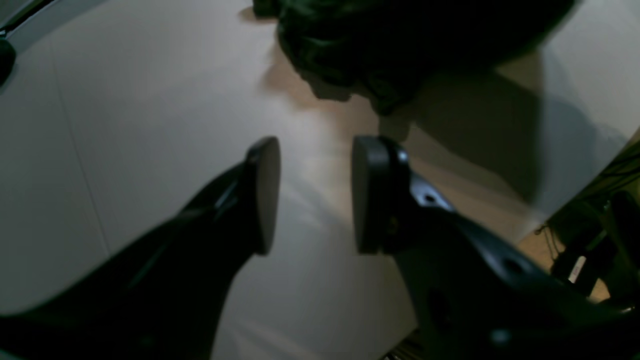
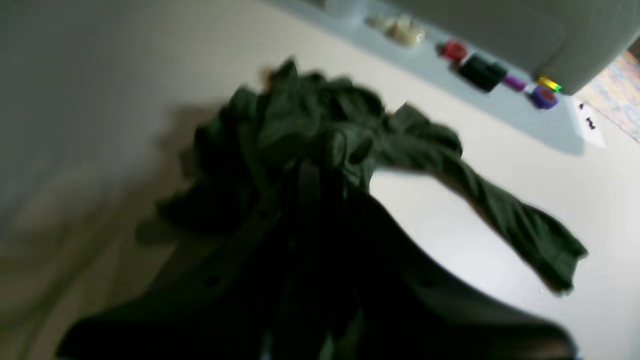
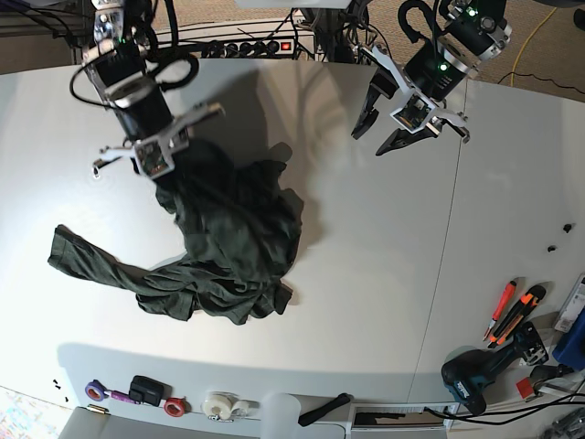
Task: Layout the t-shirt on the table in an organized manner, then fold the t-shirt properly
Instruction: 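Grasp the shirt fabric with the right gripper and lift it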
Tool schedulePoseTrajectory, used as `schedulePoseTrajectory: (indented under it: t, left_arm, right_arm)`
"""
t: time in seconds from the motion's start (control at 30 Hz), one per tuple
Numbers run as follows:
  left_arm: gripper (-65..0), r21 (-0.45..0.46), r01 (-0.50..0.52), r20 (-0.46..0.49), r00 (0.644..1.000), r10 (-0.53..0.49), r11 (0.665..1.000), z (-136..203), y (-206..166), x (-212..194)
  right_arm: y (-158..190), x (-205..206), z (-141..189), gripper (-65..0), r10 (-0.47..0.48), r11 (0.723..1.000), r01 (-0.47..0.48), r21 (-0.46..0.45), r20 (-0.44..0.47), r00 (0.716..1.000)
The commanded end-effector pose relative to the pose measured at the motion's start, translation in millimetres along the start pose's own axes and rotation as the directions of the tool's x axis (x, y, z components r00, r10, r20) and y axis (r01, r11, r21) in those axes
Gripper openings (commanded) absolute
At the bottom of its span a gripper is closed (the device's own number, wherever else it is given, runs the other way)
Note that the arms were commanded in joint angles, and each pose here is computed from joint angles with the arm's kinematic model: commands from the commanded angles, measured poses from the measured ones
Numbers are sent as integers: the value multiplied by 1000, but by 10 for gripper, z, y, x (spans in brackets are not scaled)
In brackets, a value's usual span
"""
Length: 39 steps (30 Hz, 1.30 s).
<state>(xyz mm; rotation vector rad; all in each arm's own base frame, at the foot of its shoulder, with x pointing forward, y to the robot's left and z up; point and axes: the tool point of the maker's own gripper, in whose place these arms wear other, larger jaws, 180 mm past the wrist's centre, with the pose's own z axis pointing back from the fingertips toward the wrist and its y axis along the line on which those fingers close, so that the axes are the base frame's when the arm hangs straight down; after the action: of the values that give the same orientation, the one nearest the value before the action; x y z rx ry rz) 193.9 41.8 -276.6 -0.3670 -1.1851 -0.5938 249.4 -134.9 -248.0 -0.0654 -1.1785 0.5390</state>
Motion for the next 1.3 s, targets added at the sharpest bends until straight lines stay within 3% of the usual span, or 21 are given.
schedulePoseTrajectory:
  t: [0.0,0.17,0.2,0.3,0.33,0.67,0.8,0.97,1.27]
  left_arm:
    - [-401,-1,-3,35,999,3,1000,17,-4,93]
    - [-401,-1,-2,32,999,3,1000,17,-5,87]
    - [-401,-2,-2,32,999,2,1000,17,-5,87]
    - [-401,-1,-2,32,999,2,1000,17,-4,88]
    - [-401,-1,-2,32,999,2,1000,17,-4,88]
    - [-401,-1,-2,32,999,2,1000,17,-4,88]
    - [-401,0,1,36,999,-1,1000,10,4,101]
    - [-401,-14,-39,54,998,39,999,11,-18,135]
    - [-401,-14,-35,76,996,36,999,-24,21,204]
  right_arm:
    - [0,4,49,-650,9,1000,-9,3,-3,1000]
    - [23,-394,141,-650,44,999,-42,15,-195,980]
    - [27,-446,151,-611,48,999,-45,20,-225,973]
    - [57,-492,164,-393,65,998,-56,41,-249,966]
    - [56,-480,160,-358,65,998,-57,40,-242,968]
    - [5,-209,81,-355,59,998,-58,17,-111,992]
    - [-232,-78,26,-355,21,995,-28,-95,-74,997]
    - [-571,42,17,-356,32,964,-45,-261,-52,998]
    - [-672,46,38,-356,36,948,-52,-313,-59,998]
